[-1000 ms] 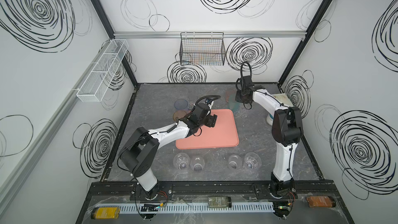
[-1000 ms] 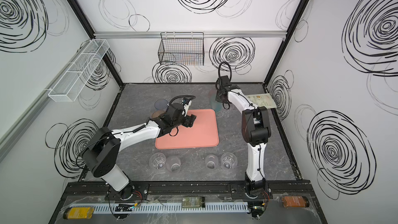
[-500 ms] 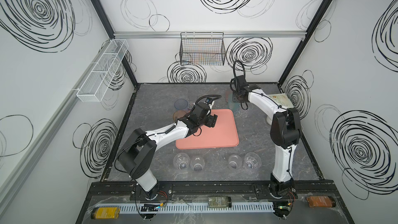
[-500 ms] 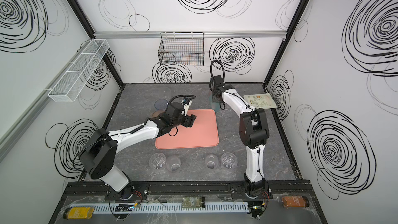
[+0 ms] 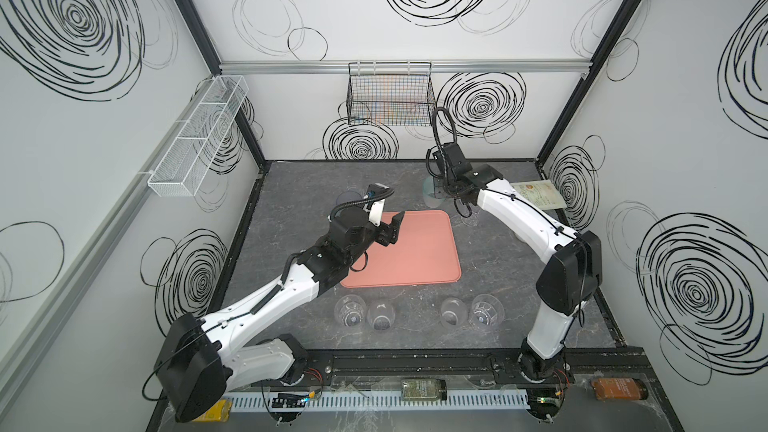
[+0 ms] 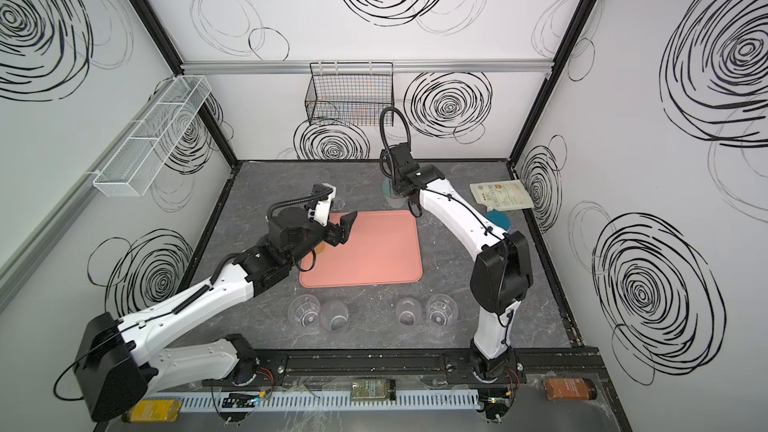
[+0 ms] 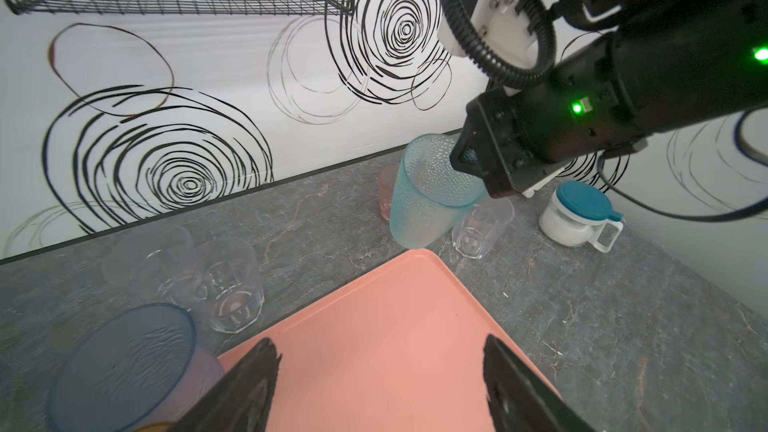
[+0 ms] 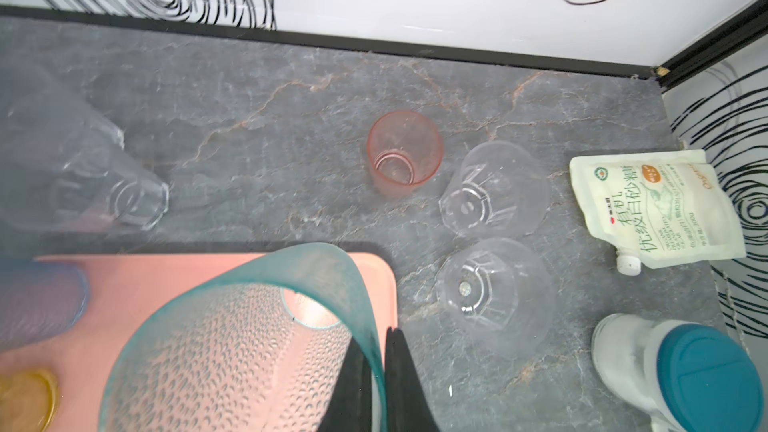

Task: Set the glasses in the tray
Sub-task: 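Lift the teal glass with right gripper and carry it over the tray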

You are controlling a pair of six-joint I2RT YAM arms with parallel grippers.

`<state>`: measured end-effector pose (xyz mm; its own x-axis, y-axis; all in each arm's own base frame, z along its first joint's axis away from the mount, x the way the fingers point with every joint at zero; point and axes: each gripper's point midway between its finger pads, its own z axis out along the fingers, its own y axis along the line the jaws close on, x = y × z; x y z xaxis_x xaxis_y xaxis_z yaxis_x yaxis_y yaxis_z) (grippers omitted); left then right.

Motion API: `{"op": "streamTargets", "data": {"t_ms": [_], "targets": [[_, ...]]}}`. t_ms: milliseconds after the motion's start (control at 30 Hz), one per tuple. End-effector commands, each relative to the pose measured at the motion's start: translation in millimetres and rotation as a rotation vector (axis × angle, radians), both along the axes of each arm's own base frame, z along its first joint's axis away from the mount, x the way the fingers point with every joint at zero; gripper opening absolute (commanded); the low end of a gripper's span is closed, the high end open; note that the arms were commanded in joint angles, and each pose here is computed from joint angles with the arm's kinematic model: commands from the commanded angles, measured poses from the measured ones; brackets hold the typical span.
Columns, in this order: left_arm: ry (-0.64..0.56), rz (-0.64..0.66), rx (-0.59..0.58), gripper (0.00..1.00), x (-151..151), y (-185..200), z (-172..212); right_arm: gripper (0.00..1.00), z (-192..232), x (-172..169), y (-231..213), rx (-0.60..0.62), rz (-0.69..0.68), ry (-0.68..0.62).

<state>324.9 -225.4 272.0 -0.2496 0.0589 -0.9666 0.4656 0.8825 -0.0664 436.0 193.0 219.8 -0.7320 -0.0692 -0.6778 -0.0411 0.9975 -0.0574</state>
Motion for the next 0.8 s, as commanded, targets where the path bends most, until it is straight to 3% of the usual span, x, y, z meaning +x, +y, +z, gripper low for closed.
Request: {"op": "streamTargets", "data": {"t_ms": [0, 200, 300, 600, 767], "targets": [[-0.064, 0.085, 0.036, 0.83, -5, 30, 6, 0.03, -4, -26, 14, -0.007, 0.052, 0.03], [-0.02, 0.269, -0.01, 0.99, -16, 96, -1, 0.02, -23, -63, 51, 0.021, 0.15, 0.092], [0.034, 0.298, -0.031, 0.97, -20, 113, -9, 0.01, -34, -81, 68, 0.033, 0.19, 0.125], [0.238, 0.473, 0.068, 0.96, -22, 151, -56, 0.02, -60, -136, 141, 0.057, 0.356, 0.17], [0.268, 0.531, 0.064, 0.96, -23, 167, -63, 0.01, -63, -155, 177, 0.071, 0.425, 0.187]]}}
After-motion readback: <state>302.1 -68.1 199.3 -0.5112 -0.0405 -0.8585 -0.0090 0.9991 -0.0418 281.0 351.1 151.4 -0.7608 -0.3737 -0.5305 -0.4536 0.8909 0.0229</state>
